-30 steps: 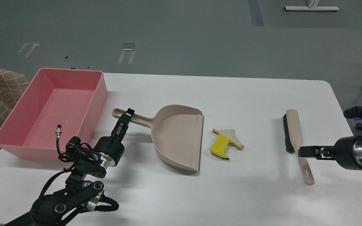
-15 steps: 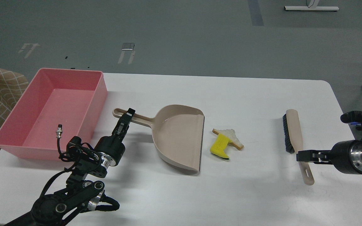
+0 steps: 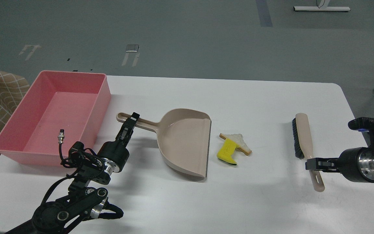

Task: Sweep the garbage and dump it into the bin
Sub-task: 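Grasp the wooden brush handle with the right gripper, then sweep the yellow garbage into the dustpan with the brush, then lift the brush away from the dustpan with the right gripper, then lift the dustpan with the left gripper over the pink bin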

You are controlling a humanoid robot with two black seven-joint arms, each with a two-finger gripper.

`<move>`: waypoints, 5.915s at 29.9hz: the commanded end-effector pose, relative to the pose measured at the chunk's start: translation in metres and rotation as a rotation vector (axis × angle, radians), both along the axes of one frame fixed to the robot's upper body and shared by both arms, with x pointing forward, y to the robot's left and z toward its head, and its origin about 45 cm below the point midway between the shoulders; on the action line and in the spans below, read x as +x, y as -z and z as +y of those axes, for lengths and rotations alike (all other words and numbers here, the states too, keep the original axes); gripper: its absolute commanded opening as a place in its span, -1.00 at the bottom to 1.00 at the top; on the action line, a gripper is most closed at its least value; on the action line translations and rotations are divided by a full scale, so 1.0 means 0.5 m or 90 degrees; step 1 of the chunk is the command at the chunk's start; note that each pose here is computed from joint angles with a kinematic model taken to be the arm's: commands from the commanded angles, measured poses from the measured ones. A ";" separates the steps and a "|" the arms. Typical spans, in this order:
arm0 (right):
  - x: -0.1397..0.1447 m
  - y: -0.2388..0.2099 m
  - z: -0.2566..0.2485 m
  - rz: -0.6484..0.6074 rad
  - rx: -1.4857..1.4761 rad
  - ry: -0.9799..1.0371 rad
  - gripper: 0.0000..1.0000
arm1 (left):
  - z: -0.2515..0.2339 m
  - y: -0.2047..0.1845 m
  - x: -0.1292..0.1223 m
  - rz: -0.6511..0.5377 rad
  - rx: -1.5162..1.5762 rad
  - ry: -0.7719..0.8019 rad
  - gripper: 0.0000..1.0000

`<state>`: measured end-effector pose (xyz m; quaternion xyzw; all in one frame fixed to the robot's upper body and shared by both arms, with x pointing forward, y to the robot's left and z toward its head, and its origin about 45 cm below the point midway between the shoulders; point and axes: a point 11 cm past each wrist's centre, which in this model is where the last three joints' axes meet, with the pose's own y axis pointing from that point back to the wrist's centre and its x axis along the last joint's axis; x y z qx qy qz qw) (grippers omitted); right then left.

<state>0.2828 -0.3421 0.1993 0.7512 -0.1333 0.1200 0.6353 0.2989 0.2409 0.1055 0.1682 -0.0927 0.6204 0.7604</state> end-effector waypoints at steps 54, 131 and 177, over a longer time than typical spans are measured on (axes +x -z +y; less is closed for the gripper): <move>-0.005 -0.032 0.091 0.013 0.117 -0.010 -0.94 | -0.010 0.000 0.000 0.001 0.010 0.020 -1.00; 0.089 -0.147 0.405 -0.062 0.451 -0.086 -0.89 | -0.014 -0.001 0.001 0.000 0.007 0.022 -1.00; 0.143 -0.176 0.125 -0.154 0.310 0.081 -0.89 | -0.009 -0.038 0.013 -0.019 -0.007 0.025 -1.00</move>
